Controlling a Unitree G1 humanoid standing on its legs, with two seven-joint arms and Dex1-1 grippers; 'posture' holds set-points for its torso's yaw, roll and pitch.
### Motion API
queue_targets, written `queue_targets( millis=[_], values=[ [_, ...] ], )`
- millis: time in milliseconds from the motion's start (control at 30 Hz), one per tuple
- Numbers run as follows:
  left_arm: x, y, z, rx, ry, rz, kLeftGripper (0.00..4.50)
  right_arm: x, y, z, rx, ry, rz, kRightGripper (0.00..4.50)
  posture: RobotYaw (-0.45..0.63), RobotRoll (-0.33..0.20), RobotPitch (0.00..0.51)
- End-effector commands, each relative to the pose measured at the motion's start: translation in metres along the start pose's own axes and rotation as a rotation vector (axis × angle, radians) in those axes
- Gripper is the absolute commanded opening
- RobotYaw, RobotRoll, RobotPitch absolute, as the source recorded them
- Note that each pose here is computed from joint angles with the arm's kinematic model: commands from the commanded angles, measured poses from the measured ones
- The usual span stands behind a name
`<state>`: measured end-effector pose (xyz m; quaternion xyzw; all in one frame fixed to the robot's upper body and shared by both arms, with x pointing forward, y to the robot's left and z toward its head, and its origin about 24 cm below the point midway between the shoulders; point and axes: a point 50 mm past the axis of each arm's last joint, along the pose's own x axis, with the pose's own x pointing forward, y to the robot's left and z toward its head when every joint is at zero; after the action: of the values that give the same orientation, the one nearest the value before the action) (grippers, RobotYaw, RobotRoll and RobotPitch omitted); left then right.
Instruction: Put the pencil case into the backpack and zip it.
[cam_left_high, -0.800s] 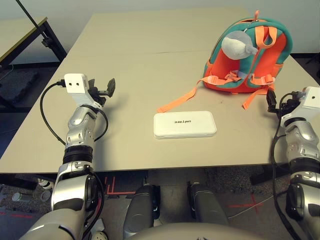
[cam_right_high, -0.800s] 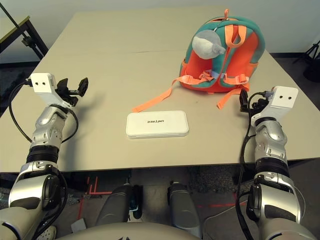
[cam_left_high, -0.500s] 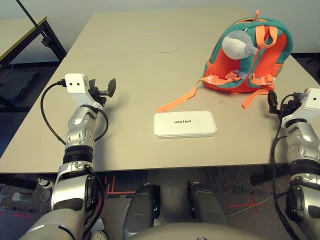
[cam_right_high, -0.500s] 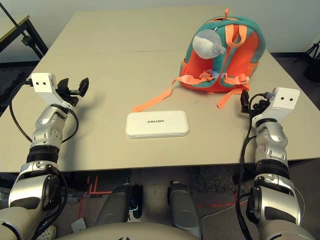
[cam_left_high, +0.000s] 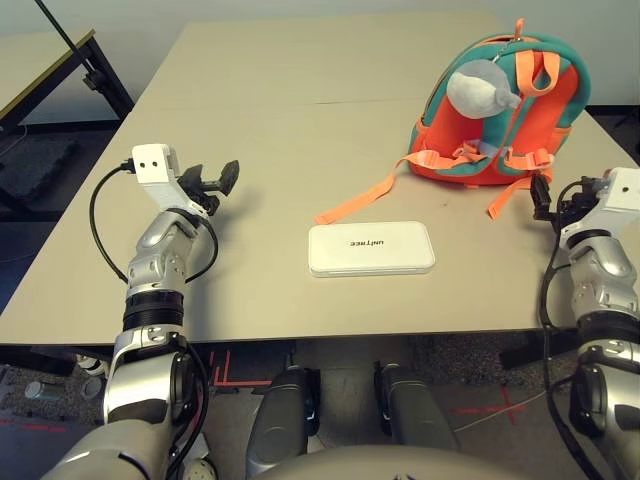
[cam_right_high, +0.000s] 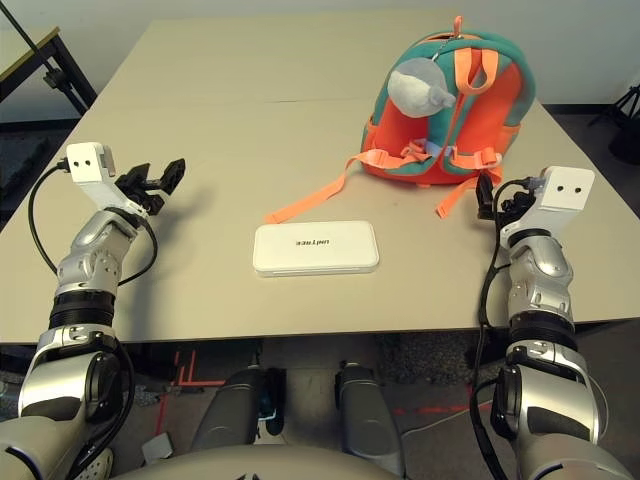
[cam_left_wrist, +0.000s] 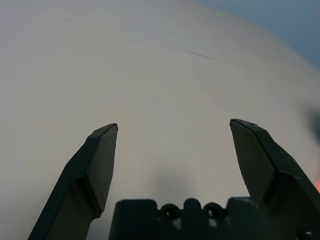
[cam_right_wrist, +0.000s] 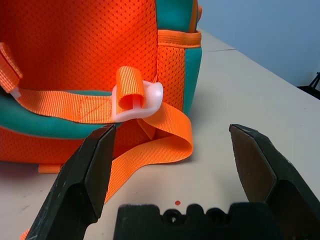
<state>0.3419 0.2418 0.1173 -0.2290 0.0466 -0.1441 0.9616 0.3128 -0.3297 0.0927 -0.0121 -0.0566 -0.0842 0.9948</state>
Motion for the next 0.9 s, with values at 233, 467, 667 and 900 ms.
queue_targets(
  millis=[233,467,667,900],
  values=[
    [-0.025,-0.047,-0.018,-0.300,0.422,-0.362,4.50,0.001,0.006,-0.003,-0.009,0.028,0.041,4.48,-0.15,0.000,0.106],
    [-0.036,-0.050,-0.043,-0.394,0.630,-0.388,4.50,0.000,0.016,-0.006,-0.022,0.070,0.144,4.48,-0.15,0.000,0.100],
    [-0.036,-0.049,-0.056,-0.497,0.707,-0.389,4.50,-0.003,0.022,-0.007,-0.053,0.096,0.211,4.48,-0.16,0.000,0.098],
    [-0.036,-0.045,-0.071,-0.539,0.754,-0.370,4.50,-0.006,0.024,-0.010,-0.062,0.112,0.225,4.48,-0.17,0.000,0.098]
  ],
)
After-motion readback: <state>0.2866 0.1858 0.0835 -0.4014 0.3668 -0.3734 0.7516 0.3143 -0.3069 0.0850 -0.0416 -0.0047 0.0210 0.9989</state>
